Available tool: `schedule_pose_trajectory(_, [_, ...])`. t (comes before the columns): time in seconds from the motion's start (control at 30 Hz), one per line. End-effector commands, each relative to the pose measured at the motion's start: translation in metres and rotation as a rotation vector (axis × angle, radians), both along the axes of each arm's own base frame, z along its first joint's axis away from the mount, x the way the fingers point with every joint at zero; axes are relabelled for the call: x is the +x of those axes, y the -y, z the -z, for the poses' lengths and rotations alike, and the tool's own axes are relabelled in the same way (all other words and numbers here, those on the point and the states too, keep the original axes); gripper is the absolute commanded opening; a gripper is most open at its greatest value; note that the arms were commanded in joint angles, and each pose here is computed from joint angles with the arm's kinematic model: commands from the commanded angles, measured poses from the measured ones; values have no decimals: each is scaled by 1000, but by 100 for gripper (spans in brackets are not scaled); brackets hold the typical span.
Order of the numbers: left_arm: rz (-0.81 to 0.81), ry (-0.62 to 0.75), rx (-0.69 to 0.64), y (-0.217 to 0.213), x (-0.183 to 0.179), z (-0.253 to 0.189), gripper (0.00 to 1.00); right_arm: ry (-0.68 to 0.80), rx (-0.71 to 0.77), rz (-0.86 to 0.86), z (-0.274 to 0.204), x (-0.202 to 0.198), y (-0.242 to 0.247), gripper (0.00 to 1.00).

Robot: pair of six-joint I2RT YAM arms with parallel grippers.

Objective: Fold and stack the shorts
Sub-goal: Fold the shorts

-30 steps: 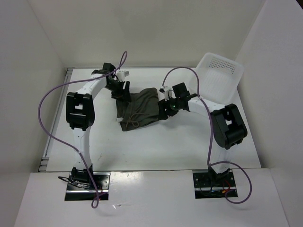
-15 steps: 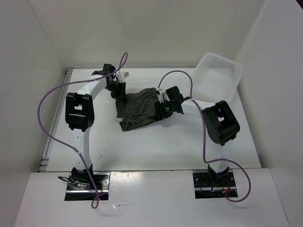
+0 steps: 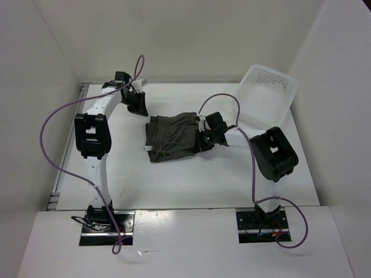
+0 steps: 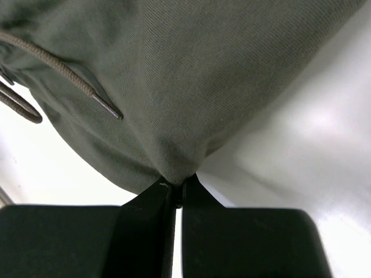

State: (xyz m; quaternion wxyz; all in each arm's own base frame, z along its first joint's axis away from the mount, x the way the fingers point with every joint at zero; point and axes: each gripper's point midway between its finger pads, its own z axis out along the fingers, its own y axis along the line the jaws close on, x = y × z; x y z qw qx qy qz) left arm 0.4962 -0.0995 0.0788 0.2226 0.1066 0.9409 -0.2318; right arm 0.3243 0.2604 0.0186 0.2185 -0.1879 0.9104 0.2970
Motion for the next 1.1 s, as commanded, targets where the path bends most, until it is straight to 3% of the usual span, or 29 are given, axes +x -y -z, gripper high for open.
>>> schedule_pose_trajectory(0.0, [78, 23, -95, 29, 0, -19, 30, 11, 43, 28, -18, -5, -1, 0])
schedule_pose_trajectory(0.07, [125, 34, -165, 45, -8, -35, 47, 25, 37, 13, -18, -5, 0, 0])
schedule_pose_trajectory(0.23, [184, 2, -218, 69, -27, -47, 58, 59, 31, -13, -21, 2, -2, 0])
schedule_pose_trajectory(0.4, [164, -80, -105, 68, -47, -14, 60, 69, 36, -13, -22, 3, -3, 1])
schedule_pose_trajectory(0.63, [240, -81, -166, 100, -49, -11, 62, 63, 43, -20, -21, -1, -3, 1])
schedule_pose_trajectory(0.77, [254, -89, -198, 106, -43, -2, 39, 81, 25, -22, -20, -1, 1, 1])
schedule_pose_trajectory(0.8, [250, -88, -188, 105, -43, -1, 20, 82, 24, -22, -20, -1, 1, 1])
schedule_pose_trajectory(0.87, [220, -85, -177, 92, -39, -1, 7, 68, 11, -29, -12, -8, 5, 0])
schedule_pose_trajectory(0.93, [187, -62, -160, 77, -34, -9, 0, 76, 15, -29, -14, -8, 5, 0])
schedule_pose_trajectory(1.07, [80, -34, -62, 32, -25, -13, 0, 78, 24, -35, -15, -13, 6, 0])
